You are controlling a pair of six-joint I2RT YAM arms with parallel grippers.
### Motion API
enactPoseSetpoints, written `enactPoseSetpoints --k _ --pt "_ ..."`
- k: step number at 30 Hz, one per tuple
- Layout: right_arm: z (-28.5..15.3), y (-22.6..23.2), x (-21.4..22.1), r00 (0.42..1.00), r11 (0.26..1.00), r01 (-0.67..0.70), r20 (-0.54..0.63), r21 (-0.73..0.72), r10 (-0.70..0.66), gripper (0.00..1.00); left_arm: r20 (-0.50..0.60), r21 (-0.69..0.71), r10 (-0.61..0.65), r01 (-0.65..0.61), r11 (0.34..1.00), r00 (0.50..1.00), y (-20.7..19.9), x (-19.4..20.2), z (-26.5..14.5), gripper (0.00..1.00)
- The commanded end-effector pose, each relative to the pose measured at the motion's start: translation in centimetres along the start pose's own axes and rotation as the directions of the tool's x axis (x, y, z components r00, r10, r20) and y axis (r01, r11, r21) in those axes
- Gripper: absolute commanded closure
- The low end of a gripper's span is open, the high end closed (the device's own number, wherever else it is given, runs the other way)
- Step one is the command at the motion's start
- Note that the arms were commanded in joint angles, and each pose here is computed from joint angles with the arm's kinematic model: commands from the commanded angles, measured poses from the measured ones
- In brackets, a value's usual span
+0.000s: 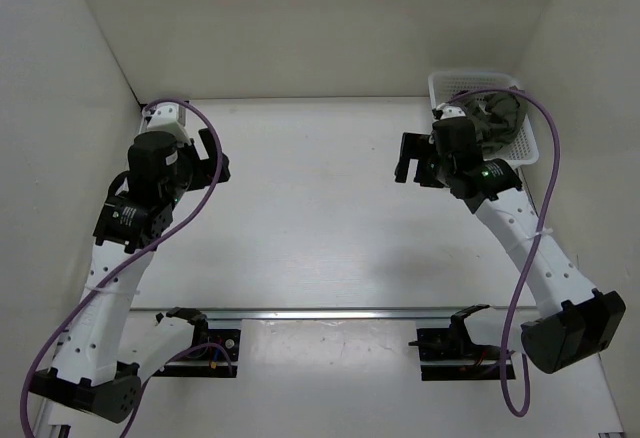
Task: Fold and stack the shorts
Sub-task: Grab the shorts from the pile
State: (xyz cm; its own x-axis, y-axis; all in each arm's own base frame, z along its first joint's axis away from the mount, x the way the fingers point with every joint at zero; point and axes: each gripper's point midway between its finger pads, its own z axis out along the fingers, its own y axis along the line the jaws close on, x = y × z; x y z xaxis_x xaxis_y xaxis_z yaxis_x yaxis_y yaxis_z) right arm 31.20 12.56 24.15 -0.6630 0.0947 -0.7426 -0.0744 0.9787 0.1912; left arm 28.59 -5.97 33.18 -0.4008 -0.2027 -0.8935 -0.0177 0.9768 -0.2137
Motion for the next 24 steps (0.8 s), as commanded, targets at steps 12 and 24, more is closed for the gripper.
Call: enactPoseSetpoints --k 12,24 --pt "0.6 -7.2 -3.4 0.995 0.944 -0.100 0.044 0.313 0.091 0.00 -0.052 -0.023 -0.001 0.000 1.000 0.999 0.7 2.3 0.6 0.00" --pt "12.6 -18.1 -11.4 0.941 0.865 -0.318 0.017 0.387 0.338 0.00 -0.110 -0.035 -0.012 0.008 0.999 0.994 0.7 3.7 1.8 0.00"
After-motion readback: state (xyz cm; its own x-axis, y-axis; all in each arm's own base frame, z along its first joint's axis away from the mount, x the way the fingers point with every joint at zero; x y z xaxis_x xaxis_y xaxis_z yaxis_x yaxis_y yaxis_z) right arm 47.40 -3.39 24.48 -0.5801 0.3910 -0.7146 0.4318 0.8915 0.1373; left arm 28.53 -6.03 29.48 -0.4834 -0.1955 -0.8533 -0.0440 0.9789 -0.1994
